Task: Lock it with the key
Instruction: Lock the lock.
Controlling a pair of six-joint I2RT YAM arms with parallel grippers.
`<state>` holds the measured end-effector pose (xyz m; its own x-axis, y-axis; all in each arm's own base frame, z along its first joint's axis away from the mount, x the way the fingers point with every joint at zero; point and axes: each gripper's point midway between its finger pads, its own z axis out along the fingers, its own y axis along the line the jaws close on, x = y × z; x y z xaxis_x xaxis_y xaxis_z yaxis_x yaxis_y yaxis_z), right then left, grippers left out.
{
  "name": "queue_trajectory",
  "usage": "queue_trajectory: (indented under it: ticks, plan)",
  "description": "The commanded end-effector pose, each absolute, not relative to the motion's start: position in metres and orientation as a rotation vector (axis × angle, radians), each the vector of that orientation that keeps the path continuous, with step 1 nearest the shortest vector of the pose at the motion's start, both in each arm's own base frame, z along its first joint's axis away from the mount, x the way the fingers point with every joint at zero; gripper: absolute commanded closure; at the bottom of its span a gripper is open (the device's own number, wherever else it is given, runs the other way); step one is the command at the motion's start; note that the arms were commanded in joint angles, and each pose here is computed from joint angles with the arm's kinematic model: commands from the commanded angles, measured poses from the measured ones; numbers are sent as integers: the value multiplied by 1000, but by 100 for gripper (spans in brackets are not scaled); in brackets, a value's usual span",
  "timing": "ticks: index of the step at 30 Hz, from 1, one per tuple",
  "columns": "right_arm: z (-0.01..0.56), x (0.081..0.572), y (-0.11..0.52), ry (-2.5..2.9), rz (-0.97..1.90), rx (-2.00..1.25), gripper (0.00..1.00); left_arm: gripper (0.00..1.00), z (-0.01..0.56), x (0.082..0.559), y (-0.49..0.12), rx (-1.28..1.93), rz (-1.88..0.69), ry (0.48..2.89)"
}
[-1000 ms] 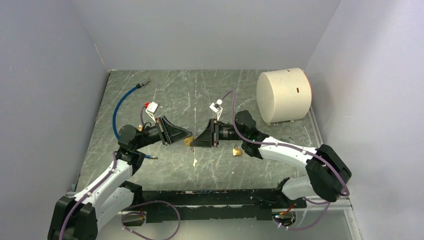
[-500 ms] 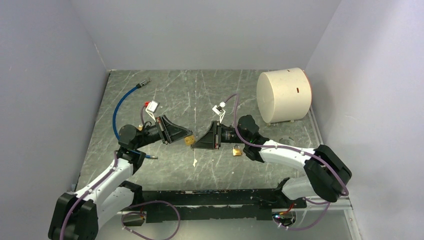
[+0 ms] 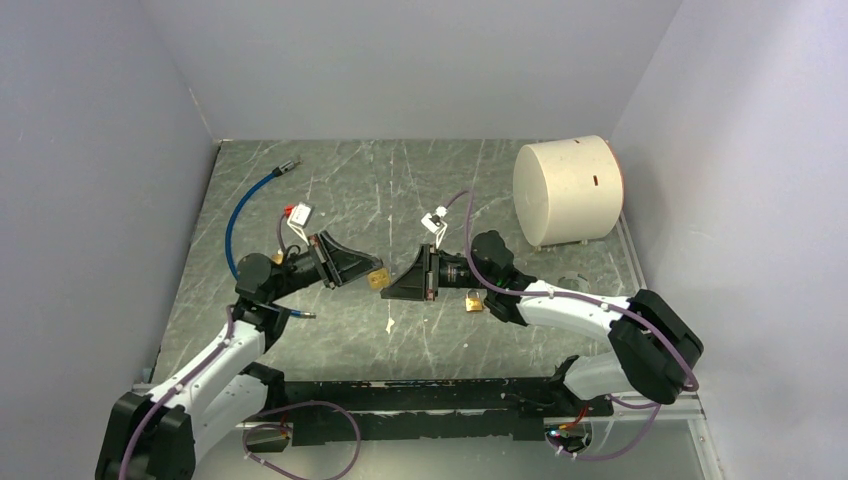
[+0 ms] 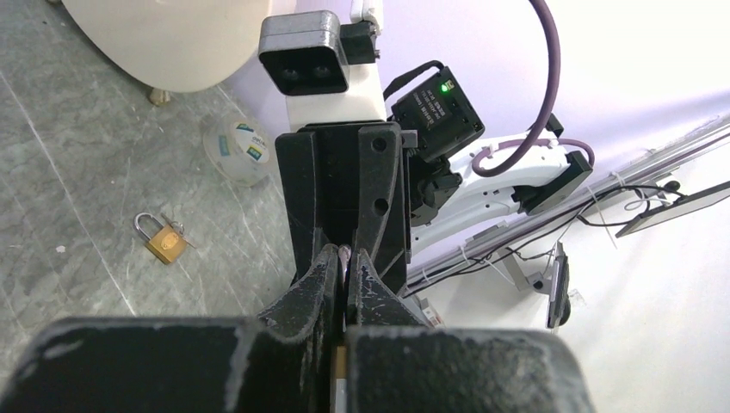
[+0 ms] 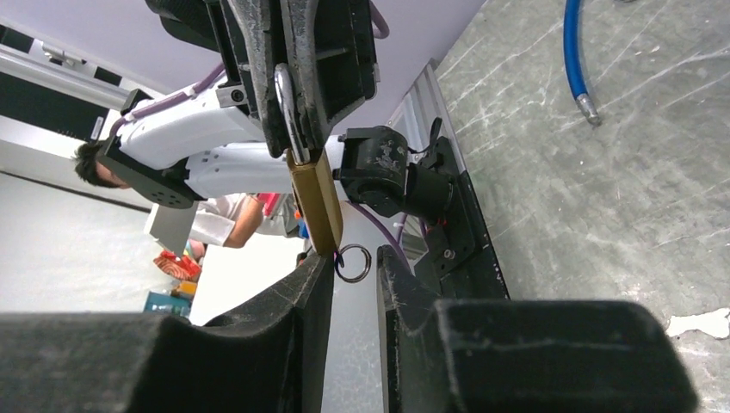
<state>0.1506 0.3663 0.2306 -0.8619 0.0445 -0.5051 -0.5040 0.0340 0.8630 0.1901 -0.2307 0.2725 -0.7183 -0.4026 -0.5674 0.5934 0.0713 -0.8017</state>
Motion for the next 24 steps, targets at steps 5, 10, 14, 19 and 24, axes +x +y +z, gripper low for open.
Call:
queue_trajectory:
  ticks: [5, 10, 14, 19, 24]
  plan:
    - [252, 160, 375, 1838, 1850, -484, 84, 98, 291, 189, -228, 217, -1703, 1551]
    - [252, 164, 375, 1834, 1858, -440, 86, 98, 289, 189, -227, 190, -1716, 1540]
    - [254, 165, 377, 1823, 1871, -432, 78, 97, 289, 189, -227, 196, -1708, 1549]
    - [258, 165, 377, 1818, 1881, -424, 94, 97, 286, 189, -227, 217, -1675, 1582]
    - [250, 166, 375, 1852, 1840, -427, 100, 98, 285, 193, -227, 197, -1664, 1586]
